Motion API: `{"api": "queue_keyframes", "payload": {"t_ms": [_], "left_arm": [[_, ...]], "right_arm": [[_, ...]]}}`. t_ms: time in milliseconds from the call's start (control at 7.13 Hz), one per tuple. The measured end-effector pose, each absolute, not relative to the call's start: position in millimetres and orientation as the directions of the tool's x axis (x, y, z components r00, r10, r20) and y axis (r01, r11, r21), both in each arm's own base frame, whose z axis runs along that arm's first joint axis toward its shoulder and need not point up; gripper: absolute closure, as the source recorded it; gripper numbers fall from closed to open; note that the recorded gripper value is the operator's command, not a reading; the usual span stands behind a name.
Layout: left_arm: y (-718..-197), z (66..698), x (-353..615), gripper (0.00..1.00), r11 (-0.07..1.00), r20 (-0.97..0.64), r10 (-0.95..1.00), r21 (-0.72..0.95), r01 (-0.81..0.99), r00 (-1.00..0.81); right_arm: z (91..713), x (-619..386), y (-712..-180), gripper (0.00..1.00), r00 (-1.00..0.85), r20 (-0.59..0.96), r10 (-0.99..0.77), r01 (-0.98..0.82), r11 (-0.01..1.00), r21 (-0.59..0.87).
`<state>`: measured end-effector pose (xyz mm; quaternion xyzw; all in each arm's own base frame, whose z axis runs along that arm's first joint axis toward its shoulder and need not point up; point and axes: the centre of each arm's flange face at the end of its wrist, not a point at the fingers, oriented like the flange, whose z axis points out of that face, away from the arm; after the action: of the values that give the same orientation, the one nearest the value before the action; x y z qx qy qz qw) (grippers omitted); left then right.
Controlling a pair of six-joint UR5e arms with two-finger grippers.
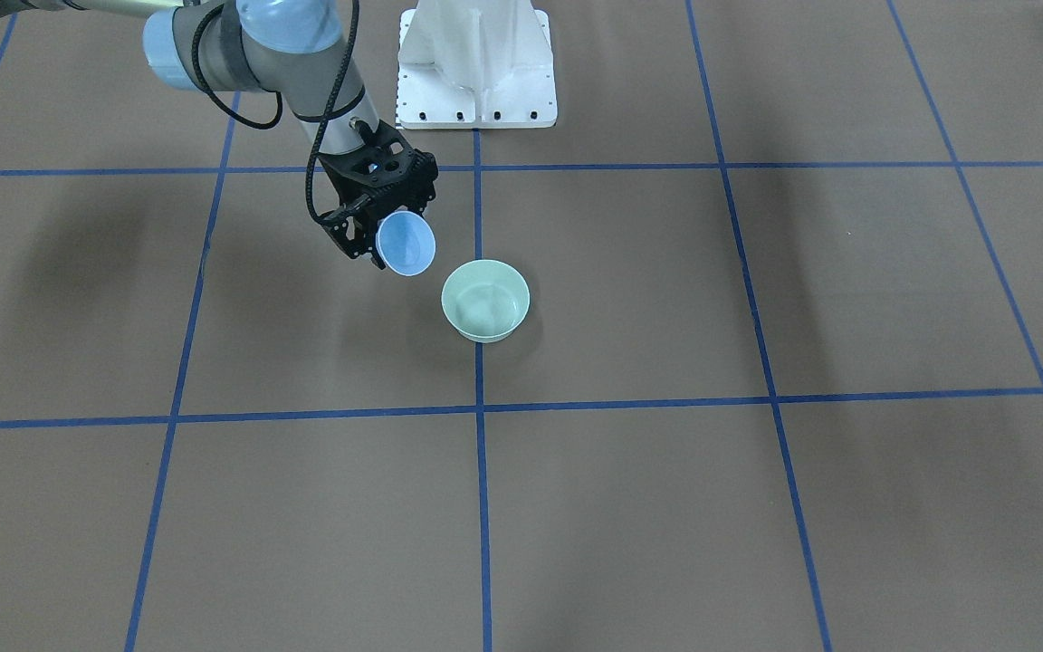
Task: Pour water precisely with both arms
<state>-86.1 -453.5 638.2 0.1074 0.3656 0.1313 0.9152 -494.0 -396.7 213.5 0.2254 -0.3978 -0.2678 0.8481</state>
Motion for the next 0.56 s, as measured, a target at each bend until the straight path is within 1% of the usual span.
{"api": "queue_keyframes", "payload": {"t_ms": [281, 561], "left_arm": [[-451.0, 639.9, -86.6, 0.00, 0.944, -0.642, 0.316, 0.289, -0.161, 0.698], [-450.6, 640.2, -86.5, 0.00, 0.944, -0.642, 0.315, 0.289, -0.161, 0.698]], "right_arm": [[203.0, -517.1, -403.2, 1.00, 0.563, 0.573, -0.596, 0.311, 0.794, 0.521], [196.1, -545.9, -413.2, 1.00, 0.584, 0.579, -0.569, 0.321, 0.817, 0.480]]}}
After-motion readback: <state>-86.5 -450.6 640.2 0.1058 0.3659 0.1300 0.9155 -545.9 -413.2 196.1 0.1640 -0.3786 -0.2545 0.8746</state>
